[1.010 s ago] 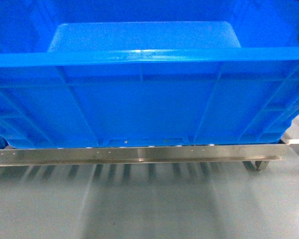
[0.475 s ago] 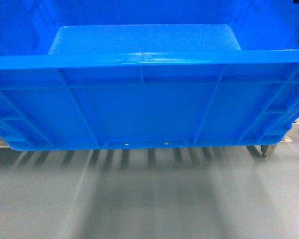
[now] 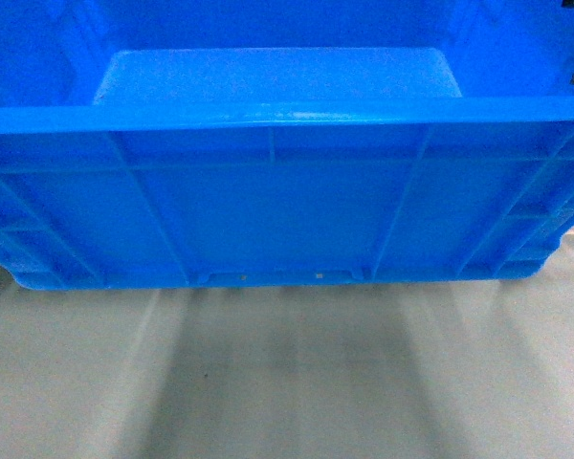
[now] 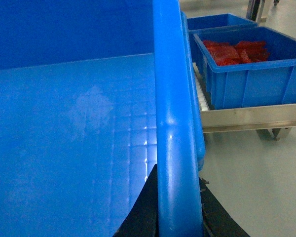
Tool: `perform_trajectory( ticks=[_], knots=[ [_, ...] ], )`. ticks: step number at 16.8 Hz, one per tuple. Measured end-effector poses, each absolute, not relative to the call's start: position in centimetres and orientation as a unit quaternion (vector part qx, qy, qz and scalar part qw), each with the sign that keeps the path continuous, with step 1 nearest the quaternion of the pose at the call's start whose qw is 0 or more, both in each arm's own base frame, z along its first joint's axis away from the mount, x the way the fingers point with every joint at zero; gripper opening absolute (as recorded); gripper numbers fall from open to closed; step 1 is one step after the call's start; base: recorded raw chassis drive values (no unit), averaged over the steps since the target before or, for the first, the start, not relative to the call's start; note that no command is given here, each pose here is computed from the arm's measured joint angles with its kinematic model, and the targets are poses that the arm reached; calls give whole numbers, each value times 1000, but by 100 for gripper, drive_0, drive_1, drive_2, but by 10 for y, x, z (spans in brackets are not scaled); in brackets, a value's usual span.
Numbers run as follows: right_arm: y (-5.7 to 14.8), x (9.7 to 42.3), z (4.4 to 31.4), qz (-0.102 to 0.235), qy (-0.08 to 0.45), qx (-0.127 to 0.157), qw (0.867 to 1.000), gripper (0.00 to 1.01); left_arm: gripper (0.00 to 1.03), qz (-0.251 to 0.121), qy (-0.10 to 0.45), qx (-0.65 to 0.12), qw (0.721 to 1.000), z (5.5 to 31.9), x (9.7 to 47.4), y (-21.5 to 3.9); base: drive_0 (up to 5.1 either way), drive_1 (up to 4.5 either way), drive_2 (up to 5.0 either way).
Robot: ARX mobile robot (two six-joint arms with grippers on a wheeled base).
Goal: Place box next to blue box on left shelf
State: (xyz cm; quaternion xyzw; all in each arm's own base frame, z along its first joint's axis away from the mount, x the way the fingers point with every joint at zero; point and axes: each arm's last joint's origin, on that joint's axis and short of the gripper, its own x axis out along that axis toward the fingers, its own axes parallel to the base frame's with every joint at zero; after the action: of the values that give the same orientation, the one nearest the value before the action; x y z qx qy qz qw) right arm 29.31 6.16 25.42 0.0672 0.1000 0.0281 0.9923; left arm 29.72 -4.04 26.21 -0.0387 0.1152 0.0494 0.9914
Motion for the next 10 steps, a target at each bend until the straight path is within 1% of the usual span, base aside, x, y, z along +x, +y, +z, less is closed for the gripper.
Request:
perform_trajectory(
  ticks=[10],
  knots=[
    [62,293,254,27,99,67,992,7,18,49,114,-39,991,262,297,-40,0,0,0]
  ],
)
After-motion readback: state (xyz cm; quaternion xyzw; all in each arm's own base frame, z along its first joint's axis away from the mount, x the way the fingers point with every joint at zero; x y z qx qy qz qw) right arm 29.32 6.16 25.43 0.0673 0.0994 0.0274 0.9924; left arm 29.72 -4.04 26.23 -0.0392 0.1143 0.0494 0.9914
